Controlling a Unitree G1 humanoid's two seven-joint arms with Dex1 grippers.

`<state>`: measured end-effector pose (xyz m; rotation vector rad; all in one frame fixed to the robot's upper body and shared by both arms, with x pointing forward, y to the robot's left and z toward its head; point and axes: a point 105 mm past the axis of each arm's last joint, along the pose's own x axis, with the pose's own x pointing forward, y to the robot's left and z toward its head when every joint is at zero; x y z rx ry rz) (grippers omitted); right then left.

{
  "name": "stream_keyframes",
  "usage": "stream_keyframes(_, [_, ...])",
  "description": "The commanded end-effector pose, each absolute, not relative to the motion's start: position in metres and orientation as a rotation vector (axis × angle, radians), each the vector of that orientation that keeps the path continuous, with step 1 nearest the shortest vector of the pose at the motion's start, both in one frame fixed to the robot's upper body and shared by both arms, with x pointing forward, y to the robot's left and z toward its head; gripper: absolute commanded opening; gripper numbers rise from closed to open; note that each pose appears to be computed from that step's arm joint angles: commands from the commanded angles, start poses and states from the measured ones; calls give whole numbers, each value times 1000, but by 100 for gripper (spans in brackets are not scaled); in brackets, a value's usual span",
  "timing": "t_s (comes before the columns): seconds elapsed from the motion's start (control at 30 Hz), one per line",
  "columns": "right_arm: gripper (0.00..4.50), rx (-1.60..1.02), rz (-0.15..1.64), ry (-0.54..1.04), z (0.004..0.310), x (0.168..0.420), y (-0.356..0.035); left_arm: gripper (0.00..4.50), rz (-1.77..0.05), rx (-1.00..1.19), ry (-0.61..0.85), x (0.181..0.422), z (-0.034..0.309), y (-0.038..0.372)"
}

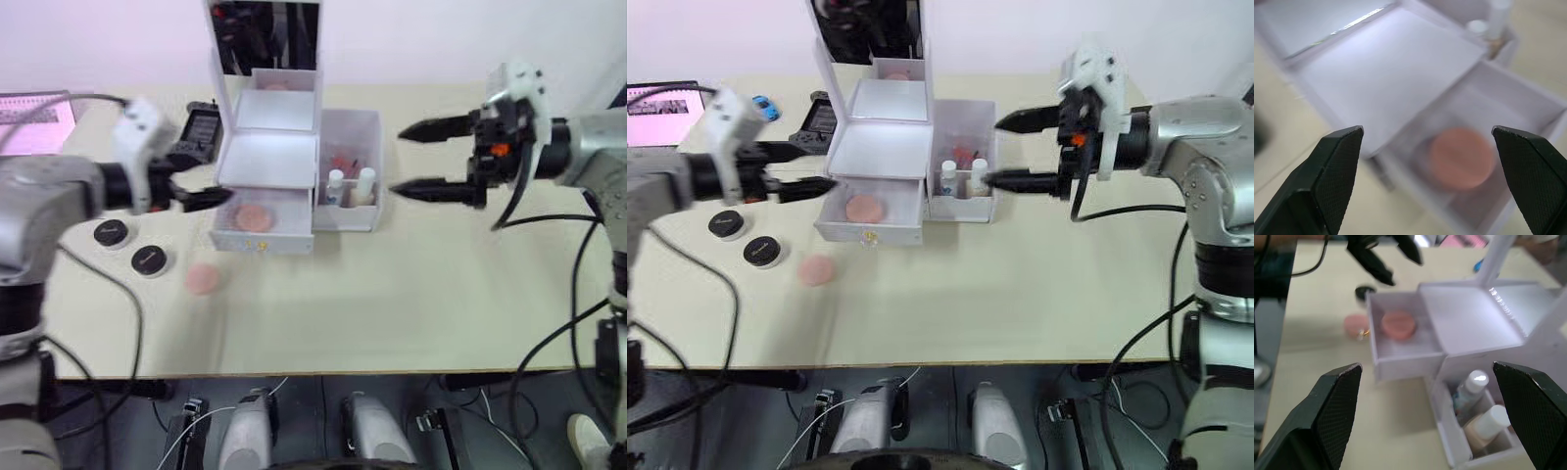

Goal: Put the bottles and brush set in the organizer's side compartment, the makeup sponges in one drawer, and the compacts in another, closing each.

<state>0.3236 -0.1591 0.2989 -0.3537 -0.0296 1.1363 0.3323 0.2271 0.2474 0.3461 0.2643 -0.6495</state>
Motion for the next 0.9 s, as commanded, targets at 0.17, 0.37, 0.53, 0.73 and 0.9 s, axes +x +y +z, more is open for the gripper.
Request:
stream_keyframes(0.17, [450, -445, 951, -44, 278, 344, -225, 442, -582, 316, 197, 294, 250, 294])
stream_keyframes(0.37, [450, -435, 824, 85, 217, 358, -260, 442, -296, 173, 241, 242, 199, 389])
stream_keyframes(0.53, [450, -421, 754, 134, 194, 360, -279, 442, -186, 229, 290, 209, 175, 423])
stream_keyframes(0.73, [450, -406, 786, 142, 203, 357, -274, 442, -191, 272, 267, 207, 176, 421])
stream_keyframes(0.9, [450, -254, 933, 44, 229, 355, -229, 442, -237, 284, 238, 218, 176, 404])
